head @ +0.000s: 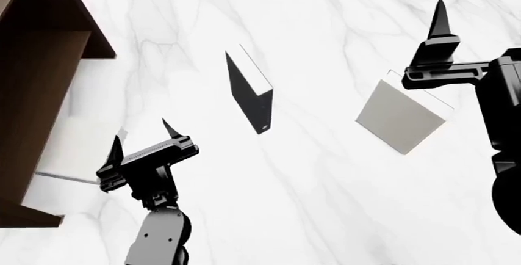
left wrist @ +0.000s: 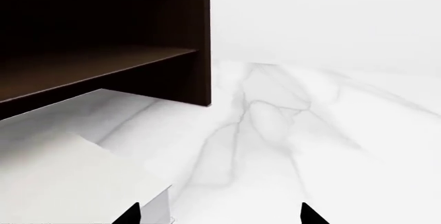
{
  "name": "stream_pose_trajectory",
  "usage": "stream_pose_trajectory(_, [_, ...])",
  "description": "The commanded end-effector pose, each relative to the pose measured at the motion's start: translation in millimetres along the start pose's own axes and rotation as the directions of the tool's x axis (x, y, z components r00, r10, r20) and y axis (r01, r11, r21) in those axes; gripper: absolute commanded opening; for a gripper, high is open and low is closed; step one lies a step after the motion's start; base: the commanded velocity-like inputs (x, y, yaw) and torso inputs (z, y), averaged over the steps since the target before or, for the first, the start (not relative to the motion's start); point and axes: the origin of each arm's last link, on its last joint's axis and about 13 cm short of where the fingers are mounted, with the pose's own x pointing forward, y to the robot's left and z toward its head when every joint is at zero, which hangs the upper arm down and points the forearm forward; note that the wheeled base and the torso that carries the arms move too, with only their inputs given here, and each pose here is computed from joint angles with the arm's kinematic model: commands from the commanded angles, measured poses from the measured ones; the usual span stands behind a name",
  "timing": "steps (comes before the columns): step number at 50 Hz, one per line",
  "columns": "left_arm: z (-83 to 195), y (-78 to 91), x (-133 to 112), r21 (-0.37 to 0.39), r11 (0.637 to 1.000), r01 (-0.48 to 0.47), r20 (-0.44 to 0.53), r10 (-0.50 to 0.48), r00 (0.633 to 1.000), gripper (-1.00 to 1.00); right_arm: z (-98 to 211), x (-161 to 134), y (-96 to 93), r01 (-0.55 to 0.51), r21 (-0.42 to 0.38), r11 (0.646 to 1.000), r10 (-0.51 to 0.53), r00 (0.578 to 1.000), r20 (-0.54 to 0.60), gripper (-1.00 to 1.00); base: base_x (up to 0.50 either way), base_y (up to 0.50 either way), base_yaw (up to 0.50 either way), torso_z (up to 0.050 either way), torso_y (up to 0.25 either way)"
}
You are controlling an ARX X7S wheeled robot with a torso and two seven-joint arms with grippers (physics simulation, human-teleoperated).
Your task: Pick up the book on the right and place it under the cabinet shelf.
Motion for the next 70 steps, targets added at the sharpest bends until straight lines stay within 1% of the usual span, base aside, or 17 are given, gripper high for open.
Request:
stream_pose_trajectory(1, [-49, 112.1, -30, 0.198, 0.882, -0.427, -0.274, 0.468, 0.840, 1.00, 1, 0, -0.3, -0.002, 0.000, 1.000, 0.002, 1.000, 0.003, 1.00, 0.00, 0.00, 0.00, 0.000, 0.000])
stream_pose_trajectory(11, [-51, 121.0, -34, 0.222, 0.881, -0.419, -0.277, 0.469, 0.839, 1.00, 1, 0, 0.2, -0.006, 0.002, 1.000, 0.006, 1.000, 0.002, 1.00, 0.00, 0.00, 0.00, -0.002, -0.008])
stream_pose_trajectory(18, [-51, 126.3, -34, 0.236, 0.902, -0.363, -0.299, 0.422, 0.856, 1.00, 0, 0, 0.6, -0.008, 0.003, 1.000, 0.008, 1.000, 0.000, 1.00, 0.00, 0.00, 0.00, -0.003, -0.006])
stream_pose_trajectory(20, [-52, 128.3, -34, 0.247, 0.903, -0.353, -0.303, 0.418, 0.856, 1.00, -1, 0, 0.6, -0.007, 0.004, 1.000, 0.007, 1.000, -0.002, 1.00, 0.00, 0.00, 0.00, -0.005, -0.011])
stream_pose_trajectory(26, [-54, 134.9, -40, 0.264, 0.903, -0.338, -0.325, 0.413, 0.851, 1.00, -3, -1, 1.3, -0.009, 0.005, 1.000, 0.009, 1.000, -0.006, 1.00, 0.00, 0.00, 0.00, -0.002, -0.007])
stream_pose_trajectory(32, [-54, 140.6, -41, 0.276, 0.898, -0.343, -0.332, 0.424, 0.843, 1.00, -1, -2, 2.1, -0.012, 0.005, 1.000, 0.012, 1.000, -0.003, 1.00, 0.00, 0.00, 0.00, -0.002, -0.007])
stream_pose_trajectory(42, [-56, 149.6, -46, 0.276, 0.893, -0.356, -0.353, 0.439, 0.826, 1.00, 2, -3, 3.7, -0.019, 0.004, 1.000, 0.019, 1.000, 0.005, 1.00, 0.00, 0.00, 0.00, -0.003, -0.007])
stream_pose_trajectory(52, [-56, 155.3, -45, 0.292, 0.890, -0.349, -0.365, 0.442, 0.820, 1.00, 3, -4, 3.7, -0.018, 0.008, 1.000, 0.018, 1.000, 0.008, 1.00, 0.00, 0.00, 0.00, -0.002, -0.008])
stream_pose_trajectory(70, [-55, 165.1, -44, 0.307, 0.874, -0.376, -0.374, 0.474, 0.797, 1.00, 6, -5, 4.3, -0.016, 0.004, 1.000, 0.016, 1.000, 0.013, 1.00, 0.00, 0.00, 0.00, -0.002, -0.007])
